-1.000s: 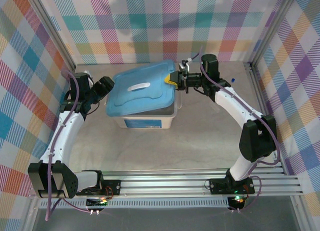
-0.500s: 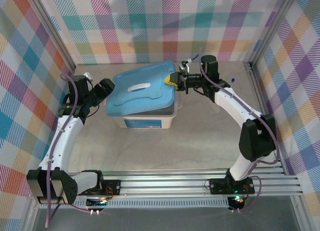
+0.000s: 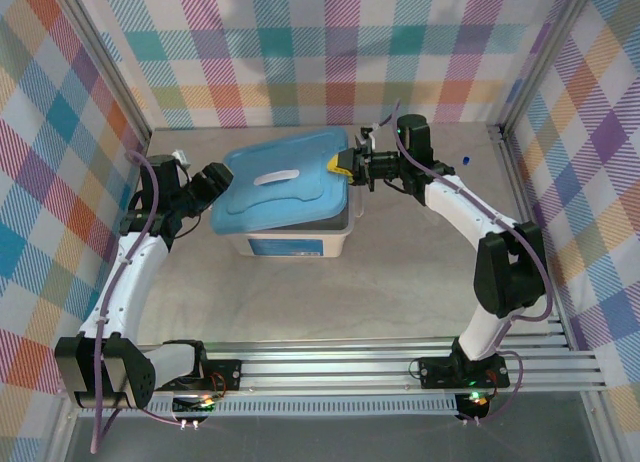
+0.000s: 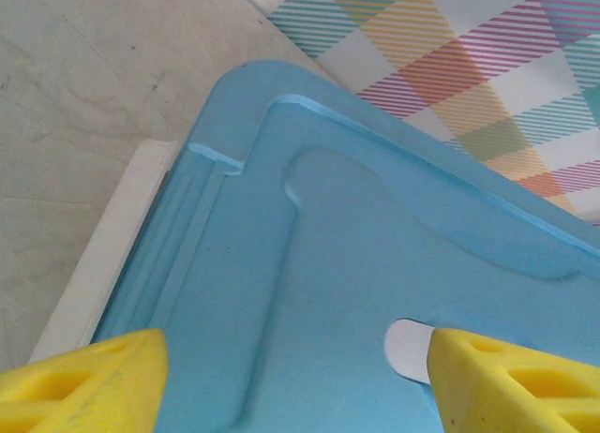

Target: Organize the chemistry lab equipment

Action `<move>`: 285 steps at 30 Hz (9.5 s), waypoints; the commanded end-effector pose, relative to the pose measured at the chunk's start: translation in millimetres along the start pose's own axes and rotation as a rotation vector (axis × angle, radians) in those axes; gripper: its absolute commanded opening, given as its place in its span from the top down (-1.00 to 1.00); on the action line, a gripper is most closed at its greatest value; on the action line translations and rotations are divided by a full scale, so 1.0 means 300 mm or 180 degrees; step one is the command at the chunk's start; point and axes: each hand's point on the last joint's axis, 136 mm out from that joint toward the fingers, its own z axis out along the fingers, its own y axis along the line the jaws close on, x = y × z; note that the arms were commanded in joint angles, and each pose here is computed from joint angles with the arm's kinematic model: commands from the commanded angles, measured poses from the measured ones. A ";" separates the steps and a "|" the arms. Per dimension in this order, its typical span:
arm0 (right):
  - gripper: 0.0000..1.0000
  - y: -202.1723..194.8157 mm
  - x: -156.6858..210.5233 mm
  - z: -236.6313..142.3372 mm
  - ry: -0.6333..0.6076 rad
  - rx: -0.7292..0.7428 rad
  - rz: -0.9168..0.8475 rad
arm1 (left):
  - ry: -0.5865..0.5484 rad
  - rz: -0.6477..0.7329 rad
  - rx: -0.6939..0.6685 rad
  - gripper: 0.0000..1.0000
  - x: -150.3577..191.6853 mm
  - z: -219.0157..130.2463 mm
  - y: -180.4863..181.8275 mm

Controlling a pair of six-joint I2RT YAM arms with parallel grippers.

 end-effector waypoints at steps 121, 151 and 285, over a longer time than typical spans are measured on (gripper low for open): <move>-0.43 -0.314 0.012 -0.078 -0.0217 0.1494 -0.0122 | 0.0622 0.0674 0.0171 -0.47 0.353 0.218 -0.246; -0.77 -0.256 -0.041 -0.316 -0.0802 0.2306 -0.0658 | 0.0178 0.0541 -0.0897 -0.51 0.007 0.034 0.136; -0.16 -0.254 -0.279 -0.183 -0.0701 0.2194 -0.0784 | 0.1145 0.1030 -0.0097 -0.08 0.320 0.537 -0.300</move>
